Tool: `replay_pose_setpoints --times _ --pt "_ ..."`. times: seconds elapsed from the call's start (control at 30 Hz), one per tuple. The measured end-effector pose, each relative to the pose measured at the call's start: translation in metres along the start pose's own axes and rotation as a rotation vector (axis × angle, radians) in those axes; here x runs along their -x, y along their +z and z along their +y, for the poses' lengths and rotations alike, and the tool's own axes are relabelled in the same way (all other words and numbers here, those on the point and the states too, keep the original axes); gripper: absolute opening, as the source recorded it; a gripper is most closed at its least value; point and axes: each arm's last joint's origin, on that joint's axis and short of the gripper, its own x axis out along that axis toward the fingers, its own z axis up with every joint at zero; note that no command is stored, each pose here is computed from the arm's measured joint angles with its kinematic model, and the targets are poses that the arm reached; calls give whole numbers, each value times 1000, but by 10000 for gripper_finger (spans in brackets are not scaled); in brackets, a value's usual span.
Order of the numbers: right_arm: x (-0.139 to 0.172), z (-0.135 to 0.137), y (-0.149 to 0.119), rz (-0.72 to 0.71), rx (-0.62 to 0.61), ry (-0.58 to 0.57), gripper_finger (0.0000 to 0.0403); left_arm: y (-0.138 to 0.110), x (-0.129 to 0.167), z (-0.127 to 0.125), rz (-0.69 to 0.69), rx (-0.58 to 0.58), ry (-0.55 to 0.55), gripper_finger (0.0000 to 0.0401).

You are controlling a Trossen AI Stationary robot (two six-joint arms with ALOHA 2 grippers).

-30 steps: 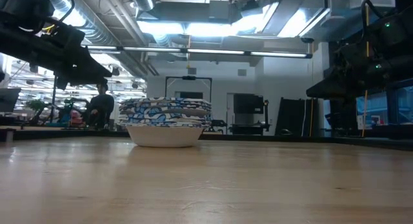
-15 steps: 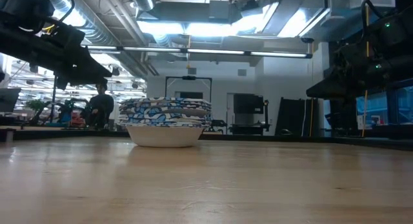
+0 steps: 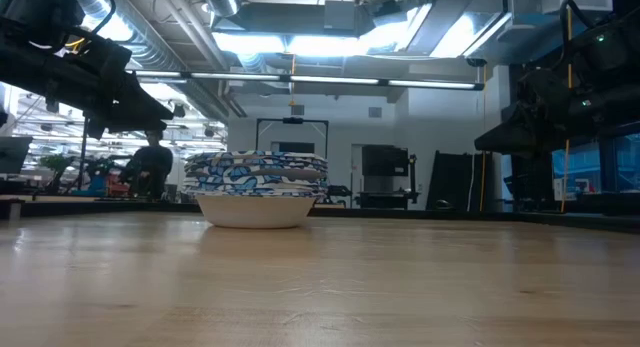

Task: Nest bowls inside each other
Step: Return to Home Position

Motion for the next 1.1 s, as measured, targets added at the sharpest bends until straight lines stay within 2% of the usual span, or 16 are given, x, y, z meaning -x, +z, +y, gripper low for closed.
replay_pose_setpoints --times 0.13,0.27,0.37,1.1 --pt "0 -4 1 -25 232 -129 38 0 0 0 0 0 0 160" --pt "1 -7 2 -32 353 -258 38 0 0 0 0 0 0 160" --pt "1 -8 3 -38 347 -305 38 0 0 0 0 0 0 160" --pt "1 -8 3 -40 326 -304 38 0 0 0 0 0 1 160"
